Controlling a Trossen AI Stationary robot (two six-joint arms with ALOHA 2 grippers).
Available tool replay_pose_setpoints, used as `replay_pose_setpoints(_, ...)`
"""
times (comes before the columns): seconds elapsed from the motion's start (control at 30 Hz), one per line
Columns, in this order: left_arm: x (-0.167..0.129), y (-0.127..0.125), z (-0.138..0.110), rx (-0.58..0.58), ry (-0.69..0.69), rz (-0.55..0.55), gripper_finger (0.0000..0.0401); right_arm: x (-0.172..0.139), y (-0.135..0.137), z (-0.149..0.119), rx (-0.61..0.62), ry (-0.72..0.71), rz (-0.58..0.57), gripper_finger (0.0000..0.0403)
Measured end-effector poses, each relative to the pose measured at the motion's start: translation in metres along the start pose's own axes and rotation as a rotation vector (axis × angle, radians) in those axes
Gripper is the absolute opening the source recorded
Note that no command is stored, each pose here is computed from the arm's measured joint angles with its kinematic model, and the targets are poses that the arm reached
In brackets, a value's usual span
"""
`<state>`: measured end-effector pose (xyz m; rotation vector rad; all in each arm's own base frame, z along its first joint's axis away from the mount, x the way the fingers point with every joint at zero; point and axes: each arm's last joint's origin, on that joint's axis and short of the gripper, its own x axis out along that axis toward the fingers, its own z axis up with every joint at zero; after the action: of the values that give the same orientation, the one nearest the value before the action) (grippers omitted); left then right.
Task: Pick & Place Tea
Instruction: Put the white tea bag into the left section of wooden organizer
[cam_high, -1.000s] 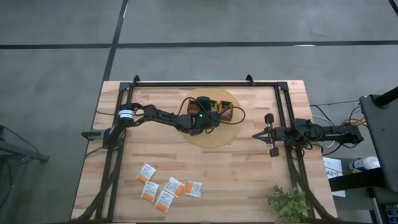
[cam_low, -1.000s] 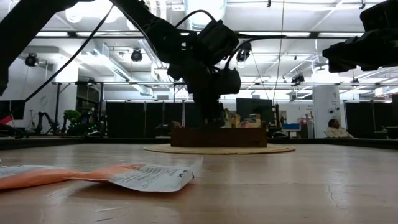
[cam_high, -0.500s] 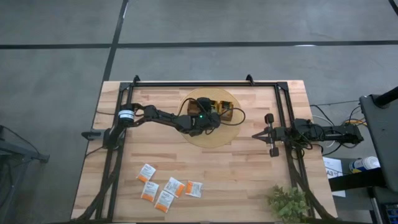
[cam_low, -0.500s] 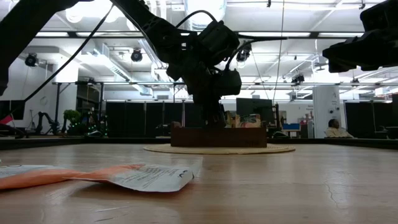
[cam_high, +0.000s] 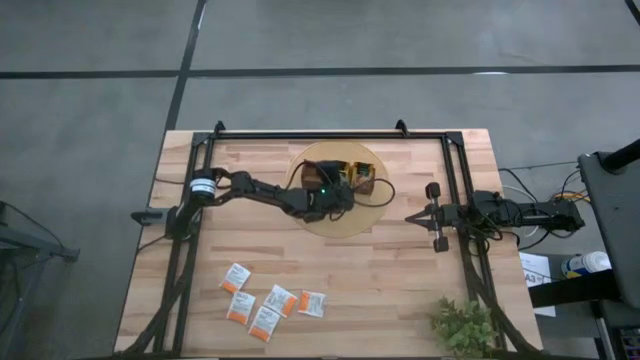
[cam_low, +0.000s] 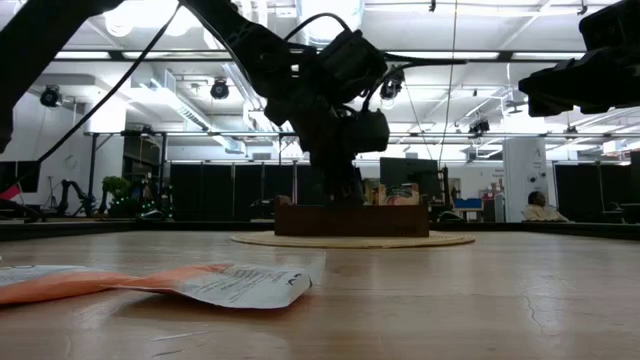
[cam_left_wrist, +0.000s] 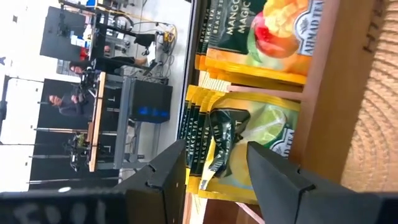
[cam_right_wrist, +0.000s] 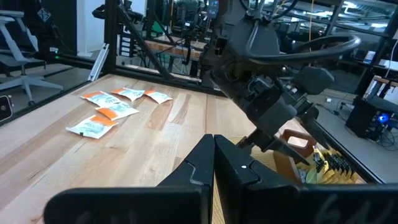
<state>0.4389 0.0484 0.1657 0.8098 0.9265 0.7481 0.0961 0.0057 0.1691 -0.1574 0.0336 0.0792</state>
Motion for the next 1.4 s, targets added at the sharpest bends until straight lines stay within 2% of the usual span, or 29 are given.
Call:
replay_pose_setpoints(0.17,-0.007,-0.001,0.001,0.025,0.000,-0.011,0.0163,0.000,0.000,0.000,0.000,0.000,0.000,0.0009)
replay_pose_setpoints(0.37,-0.026,0.014,0.002,0.038,0.010,-0.003,0.0163,0.000,0.000,0.000,0.000,0.001,0.000,0.0009)
replay_pose_setpoints(0.73,-0.100,0.048,-0.007,-0.100,0.017,-0.104,0.0163,0.000,0.000,0.000,0.000,0.000,-0.001,0.0009)
replay_pose_setpoints(0.93,-0.146,0.058,-0.017,-0.181,0.008,-0.244,0.0163,0.000,0.000,0.000,0.000,0.000,0.000,0.0009)
replay_pose_setpoints(1.1,-0.185,0.058,-0.026,-0.229,-0.011,-0.407,0.0163,0.000,0.000,0.000,0.000,0.000,0.000,0.0009)
replay_pose_setpoints(1.27,-0.224,0.046,-0.042,-0.246,-0.054,-0.561,0.0163,0.000,0.000,0.000,0.000,0.000,0.000,0.0009)
replay_pose_setpoints(1.4,-0.255,0.031,-0.058,-0.211,-0.098,-0.651,0.0163,0.000,0.000,0.000,0.000,0.000,-0.001,0.0009)
